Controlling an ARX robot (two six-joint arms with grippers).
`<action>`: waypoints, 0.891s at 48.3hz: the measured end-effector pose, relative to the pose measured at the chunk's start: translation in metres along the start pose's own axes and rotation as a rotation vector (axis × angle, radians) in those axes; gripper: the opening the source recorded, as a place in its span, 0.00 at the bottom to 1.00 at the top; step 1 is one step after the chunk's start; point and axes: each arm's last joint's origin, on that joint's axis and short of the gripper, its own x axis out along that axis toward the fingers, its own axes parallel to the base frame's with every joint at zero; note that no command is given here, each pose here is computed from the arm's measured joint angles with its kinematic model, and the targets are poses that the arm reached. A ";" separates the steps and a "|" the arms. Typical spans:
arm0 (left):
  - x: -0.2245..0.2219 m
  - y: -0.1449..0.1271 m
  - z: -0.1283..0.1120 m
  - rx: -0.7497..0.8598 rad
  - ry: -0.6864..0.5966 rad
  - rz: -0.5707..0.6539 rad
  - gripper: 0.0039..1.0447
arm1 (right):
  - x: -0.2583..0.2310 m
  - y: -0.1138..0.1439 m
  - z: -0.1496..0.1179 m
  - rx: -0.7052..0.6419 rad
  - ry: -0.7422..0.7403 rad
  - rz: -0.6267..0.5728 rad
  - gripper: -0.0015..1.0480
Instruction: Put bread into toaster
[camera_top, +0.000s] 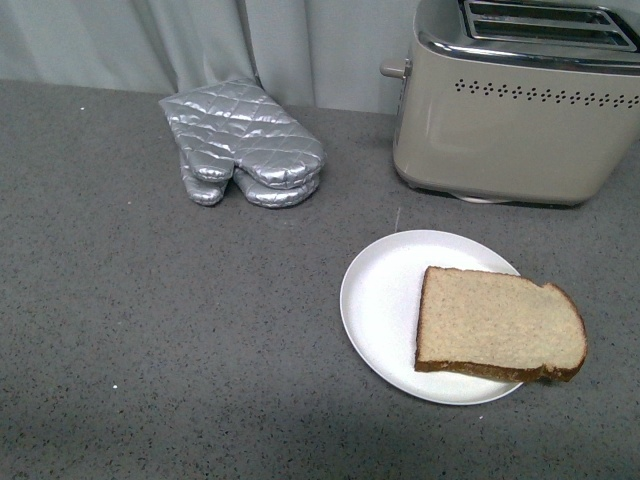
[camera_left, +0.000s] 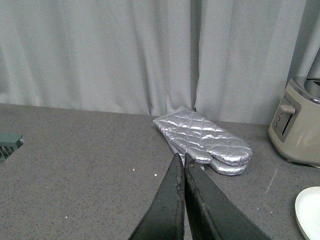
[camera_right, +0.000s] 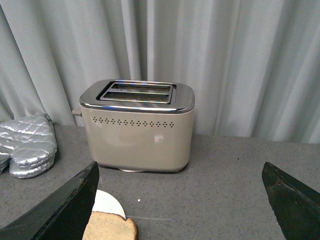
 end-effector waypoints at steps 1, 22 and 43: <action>0.000 0.000 0.000 0.000 0.000 0.000 0.03 | 0.000 0.000 0.000 0.000 0.000 0.000 0.91; -0.008 0.000 0.000 0.000 0.000 0.000 0.03 | 0.000 0.000 0.000 0.000 0.000 0.000 0.91; -0.019 0.000 -0.003 0.000 0.006 -0.001 0.25 | 0.008 0.000 -0.002 -0.066 0.271 -0.053 0.91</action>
